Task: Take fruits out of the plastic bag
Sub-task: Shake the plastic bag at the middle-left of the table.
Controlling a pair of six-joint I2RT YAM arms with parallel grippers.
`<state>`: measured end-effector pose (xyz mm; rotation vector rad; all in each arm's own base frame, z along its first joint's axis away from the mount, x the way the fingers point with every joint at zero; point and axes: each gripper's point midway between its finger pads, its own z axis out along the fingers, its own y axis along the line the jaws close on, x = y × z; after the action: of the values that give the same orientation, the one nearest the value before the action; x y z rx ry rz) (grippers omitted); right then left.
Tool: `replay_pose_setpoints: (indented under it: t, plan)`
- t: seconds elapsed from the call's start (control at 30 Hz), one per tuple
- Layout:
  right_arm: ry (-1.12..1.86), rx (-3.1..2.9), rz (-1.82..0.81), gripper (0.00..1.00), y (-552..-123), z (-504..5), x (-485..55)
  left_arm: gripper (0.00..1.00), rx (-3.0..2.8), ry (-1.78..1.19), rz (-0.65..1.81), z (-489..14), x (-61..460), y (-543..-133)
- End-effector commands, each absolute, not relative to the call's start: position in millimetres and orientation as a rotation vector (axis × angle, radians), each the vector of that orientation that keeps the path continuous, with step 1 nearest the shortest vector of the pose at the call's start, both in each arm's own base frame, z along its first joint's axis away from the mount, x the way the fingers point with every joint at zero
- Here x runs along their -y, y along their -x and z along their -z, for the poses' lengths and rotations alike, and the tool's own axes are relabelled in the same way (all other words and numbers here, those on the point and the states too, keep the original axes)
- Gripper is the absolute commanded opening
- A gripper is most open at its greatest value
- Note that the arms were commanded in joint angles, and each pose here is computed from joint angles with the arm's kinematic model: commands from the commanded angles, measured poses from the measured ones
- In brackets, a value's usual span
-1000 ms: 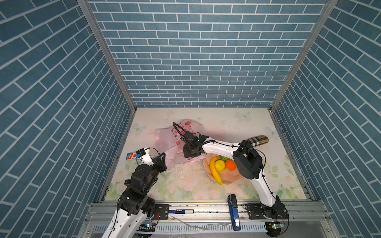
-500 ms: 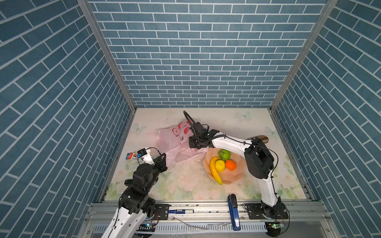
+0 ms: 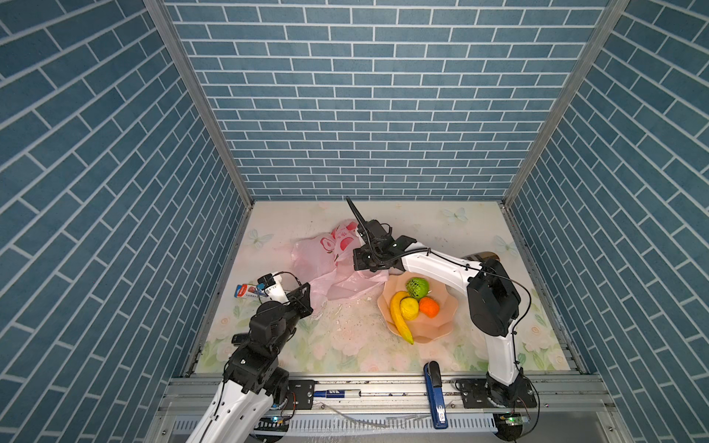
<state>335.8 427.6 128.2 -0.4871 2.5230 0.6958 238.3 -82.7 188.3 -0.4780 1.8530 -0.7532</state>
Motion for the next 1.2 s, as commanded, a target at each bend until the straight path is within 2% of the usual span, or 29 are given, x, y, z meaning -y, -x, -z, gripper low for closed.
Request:
replay_pose_setpoints:
  t: [0.0,0.4,0.67,1.0,1.17]
  plan:
    - [0.527,-2.489,-0.74,0.0,-331,-153,-424,0.0,-1.836,0.471,0.754,-191,83,-240]
    - [0.798,-2.343,-0.81,0.0,-309,-244,-424,0.0,-1.827,0.46,0.741,-204,87,-252]
    - [1.043,-2.169,-0.989,0.0,-277,-306,-438,0.0,-1.801,0.518,0.707,-197,77,-254]
    - [1.243,-2.087,-1.106,0.0,-236,-307,-449,0.0,-1.771,0.582,0.67,-195,65,-253]
    - [1.228,-2.15,-1.131,0.0,-221,-285,-441,0.0,-1.754,0.588,0.649,-205,61,-253]
